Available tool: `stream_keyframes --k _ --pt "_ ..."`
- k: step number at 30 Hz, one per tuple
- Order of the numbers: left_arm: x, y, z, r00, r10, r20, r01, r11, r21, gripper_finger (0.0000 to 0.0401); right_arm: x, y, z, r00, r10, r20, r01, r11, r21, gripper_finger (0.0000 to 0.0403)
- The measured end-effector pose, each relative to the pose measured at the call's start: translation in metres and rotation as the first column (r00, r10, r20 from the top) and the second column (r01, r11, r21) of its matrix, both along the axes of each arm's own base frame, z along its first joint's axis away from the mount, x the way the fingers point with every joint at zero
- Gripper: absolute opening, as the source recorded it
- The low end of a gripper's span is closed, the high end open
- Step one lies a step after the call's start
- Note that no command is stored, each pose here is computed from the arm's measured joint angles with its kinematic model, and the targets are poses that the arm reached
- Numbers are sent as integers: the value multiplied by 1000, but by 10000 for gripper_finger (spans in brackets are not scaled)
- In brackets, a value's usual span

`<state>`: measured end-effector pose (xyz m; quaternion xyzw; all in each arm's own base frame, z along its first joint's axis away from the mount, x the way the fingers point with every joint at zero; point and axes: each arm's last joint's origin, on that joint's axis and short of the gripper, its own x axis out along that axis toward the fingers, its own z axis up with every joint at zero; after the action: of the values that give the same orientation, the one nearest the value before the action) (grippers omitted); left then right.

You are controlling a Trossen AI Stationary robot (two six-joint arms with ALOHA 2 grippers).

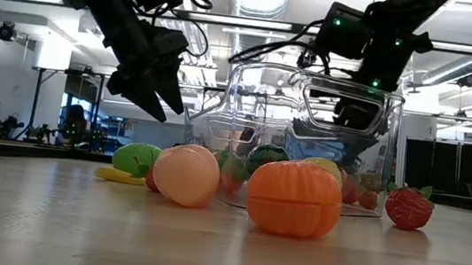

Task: Pick and placing Produce into tupperware
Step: Put the red apple into the transparent bin

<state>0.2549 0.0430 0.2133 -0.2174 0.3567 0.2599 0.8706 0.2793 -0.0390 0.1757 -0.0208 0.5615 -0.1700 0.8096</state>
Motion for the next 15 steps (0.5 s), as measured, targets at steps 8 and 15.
stream_keyframes --k 8,15 --pt "0 0 0 1000 2 -3 -2 1000 2 267 1 -9 -4 999 15 49 -17 999 40 352" --pt "0 0 0 1000 2 -3 -2 1000 2 267 -7 -8 -20 998 14 56 -16 999 42 352"
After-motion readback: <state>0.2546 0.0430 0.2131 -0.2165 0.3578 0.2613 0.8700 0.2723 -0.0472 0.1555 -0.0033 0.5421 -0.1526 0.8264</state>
